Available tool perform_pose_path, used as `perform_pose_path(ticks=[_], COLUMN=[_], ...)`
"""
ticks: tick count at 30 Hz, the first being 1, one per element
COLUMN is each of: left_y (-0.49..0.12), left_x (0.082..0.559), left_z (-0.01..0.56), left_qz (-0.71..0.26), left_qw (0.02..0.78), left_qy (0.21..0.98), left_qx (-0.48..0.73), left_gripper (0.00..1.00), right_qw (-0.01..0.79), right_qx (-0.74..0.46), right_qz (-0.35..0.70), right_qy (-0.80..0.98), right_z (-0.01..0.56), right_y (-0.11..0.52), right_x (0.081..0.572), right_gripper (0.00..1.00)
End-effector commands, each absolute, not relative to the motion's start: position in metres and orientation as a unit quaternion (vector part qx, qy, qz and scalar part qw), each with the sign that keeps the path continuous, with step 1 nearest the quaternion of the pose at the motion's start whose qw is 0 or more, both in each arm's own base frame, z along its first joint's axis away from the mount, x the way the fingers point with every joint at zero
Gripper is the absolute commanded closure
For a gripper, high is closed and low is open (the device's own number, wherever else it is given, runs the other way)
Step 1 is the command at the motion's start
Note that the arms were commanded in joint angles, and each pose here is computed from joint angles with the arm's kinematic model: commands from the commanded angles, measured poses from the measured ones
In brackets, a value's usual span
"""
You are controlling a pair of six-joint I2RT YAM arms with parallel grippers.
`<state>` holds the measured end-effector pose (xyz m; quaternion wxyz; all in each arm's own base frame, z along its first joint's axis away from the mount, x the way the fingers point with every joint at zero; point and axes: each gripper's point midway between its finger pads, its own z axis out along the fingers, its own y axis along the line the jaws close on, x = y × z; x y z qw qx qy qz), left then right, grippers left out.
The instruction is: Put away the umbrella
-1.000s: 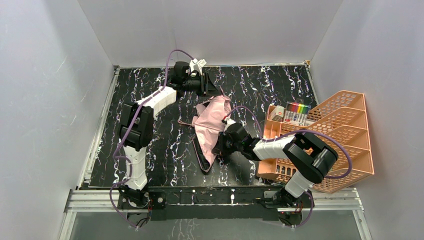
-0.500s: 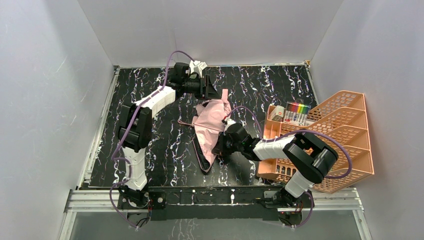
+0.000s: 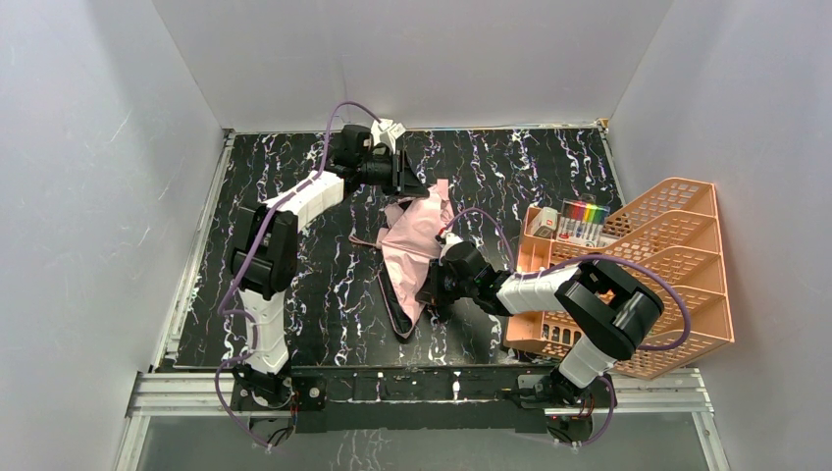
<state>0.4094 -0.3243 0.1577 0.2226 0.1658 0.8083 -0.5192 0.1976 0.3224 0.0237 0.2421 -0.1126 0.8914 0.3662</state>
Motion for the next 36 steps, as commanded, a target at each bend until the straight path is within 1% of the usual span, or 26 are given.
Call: perform_pose_path(ticks=[1, 5, 6, 11, 16, 18, 20, 23, 29, 36], left_y=[-0.325, -0.324, -0.323, -0.314, -0.300, -0.295, -0.291, -0.287, -0.287, -0.286], left_x=[0.412, 0.410, 0.408, 0.385, 0.353, 0.338, 0.323, 0.297, 0.242, 0.191], left_z=[0.221, 0.241, 0.245, 0.266, 0.273, 0.273, 0.271, 0.265, 0.243, 0.198], left_qz=[-0.537, -0.541, -0.543, -0.542, -0.534, -0.533, -0.527, -0.517, -0.501, -0.500], left_qw=[0.291, 0.313, 0.314, 0.331, 0.347, 0.349, 0.355, 0.363, 0.365, 0.332], left_qy=[0.771, 0.758, 0.757, 0.746, 0.743, 0.743, 0.744, 0.746, 0.754, 0.774], left_qx=[0.181, 0.184, 0.186, 0.197, 0.202, 0.206, 0.208, 0.211, 0.215, 0.203], left_gripper=[0.83, 0.98, 1.00, 1.00, 1.00, 1.00, 1.00, 0.95, 0.93, 0.91], right_qw=[0.212, 0.213, 0.214, 0.230, 0.263, 0.281, 0.303, 0.344, 0.388, 0.415], right_qx=[-0.121, -0.122, -0.123, -0.126, -0.128, -0.124, -0.115, -0.096, -0.065, -0.058], right_qz=[0.338, 0.338, 0.340, 0.349, 0.368, 0.369, 0.362, 0.342, 0.308, 0.297], right_qy=[0.909, 0.908, 0.908, 0.900, 0.883, 0.877, 0.874, 0.869, 0.866, 0.858], right_z=[0.005, 0.007, 0.008, 0.029, 0.070, 0.089, 0.105, 0.128, 0.159, 0.187], right_y=[0.306, 0.306, 0.307, 0.309, 0.309, 0.305, 0.297, 0.282, 0.256, 0.250], right_x=[0.181, 0.181, 0.181, 0.185, 0.188, 0.190, 0.194, 0.203, 0.216, 0.227], right_gripper=[0.84, 0.84, 0.84, 0.82, 0.63, 0.60, 0.58, 0.57, 0.56, 0.56])
